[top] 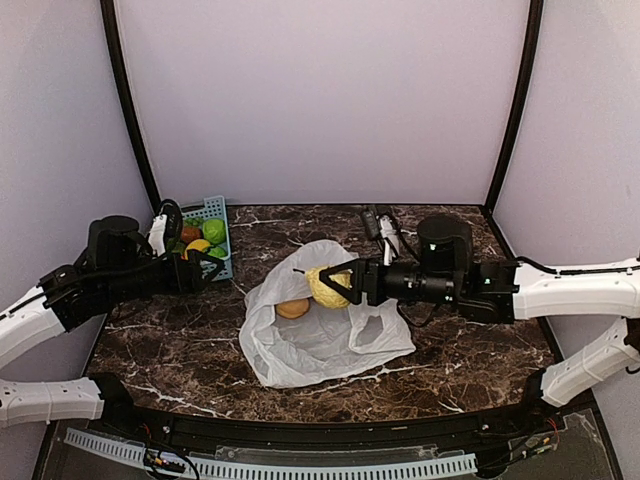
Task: Untie the knot of the plastic bag and take out the fruit
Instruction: Pass from the right arm to the left
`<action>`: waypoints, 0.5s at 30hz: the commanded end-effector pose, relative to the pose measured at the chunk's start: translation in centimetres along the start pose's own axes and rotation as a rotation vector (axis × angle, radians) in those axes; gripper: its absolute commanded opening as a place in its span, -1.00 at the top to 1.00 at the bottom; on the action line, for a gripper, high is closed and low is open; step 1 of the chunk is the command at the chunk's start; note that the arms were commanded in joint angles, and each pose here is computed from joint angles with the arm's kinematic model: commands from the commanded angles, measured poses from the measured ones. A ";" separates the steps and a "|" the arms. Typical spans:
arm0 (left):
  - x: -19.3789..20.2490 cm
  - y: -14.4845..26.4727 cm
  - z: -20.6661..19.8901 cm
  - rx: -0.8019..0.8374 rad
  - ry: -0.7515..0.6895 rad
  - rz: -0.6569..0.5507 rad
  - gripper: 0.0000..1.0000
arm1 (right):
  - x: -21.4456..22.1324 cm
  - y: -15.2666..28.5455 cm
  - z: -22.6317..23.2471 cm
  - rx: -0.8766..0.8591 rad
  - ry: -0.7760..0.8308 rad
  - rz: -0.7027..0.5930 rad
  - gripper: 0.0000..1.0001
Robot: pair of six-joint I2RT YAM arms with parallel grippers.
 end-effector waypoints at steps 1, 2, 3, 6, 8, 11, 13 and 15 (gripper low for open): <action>-1.9 1.5 -1.8 0.182 0.010 -0.005 -0.62 | -1.7 1.2 3.4 -0.207 0.087 -0.059 0.01; -2.3 1.5 -2.2 0.223 0.034 -0.018 -0.60 | -2.0 1.2 3.8 -0.225 0.090 -0.068 0.01; -2.9 1.5 -3.0 0.309 0.033 -0.051 -0.59 | -2.4 1.3 4.2 -0.238 0.090 -0.079 0.01; -4.1 1.3 -5.0 0.481 0.009 -0.092 -0.60 | -3.3 1.3 5.2 -0.266 0.086 -0.103 0.02; -4.1 1.1 -6.9 0.563 -0.053 -0.073 -0.61 | -3.8 1.3 5.8 -0.282 0.082 -0.113 0.03; -4.1 0.7 -8.9 0.648 -0.116 -0.056 -0.64 | -4.2 1.3 6.6 -0.319 0.087 -0.117 0.03; -4.1 0.5 -10.0 0.723 -0.126 -0.059 -0.68 | -4.3 1.2 7.0 -0.342 0.090 -0.115 0.02; -4.3 0.3 -10.9 0.779 -0.132 -0.086 -0.70 | -4.3 0.9 7.4 -0.359 0.090 -0.104 0.02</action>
Point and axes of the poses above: each gripper's point midway between its finger pads, its own y axis back along the fingers, its own z axis along the line the jaws close on, x = y × z, the point moved 10 cm from there along y, back along the fingers, and after that the axes turned 14 degrees about -y, right-handed, at the moved point
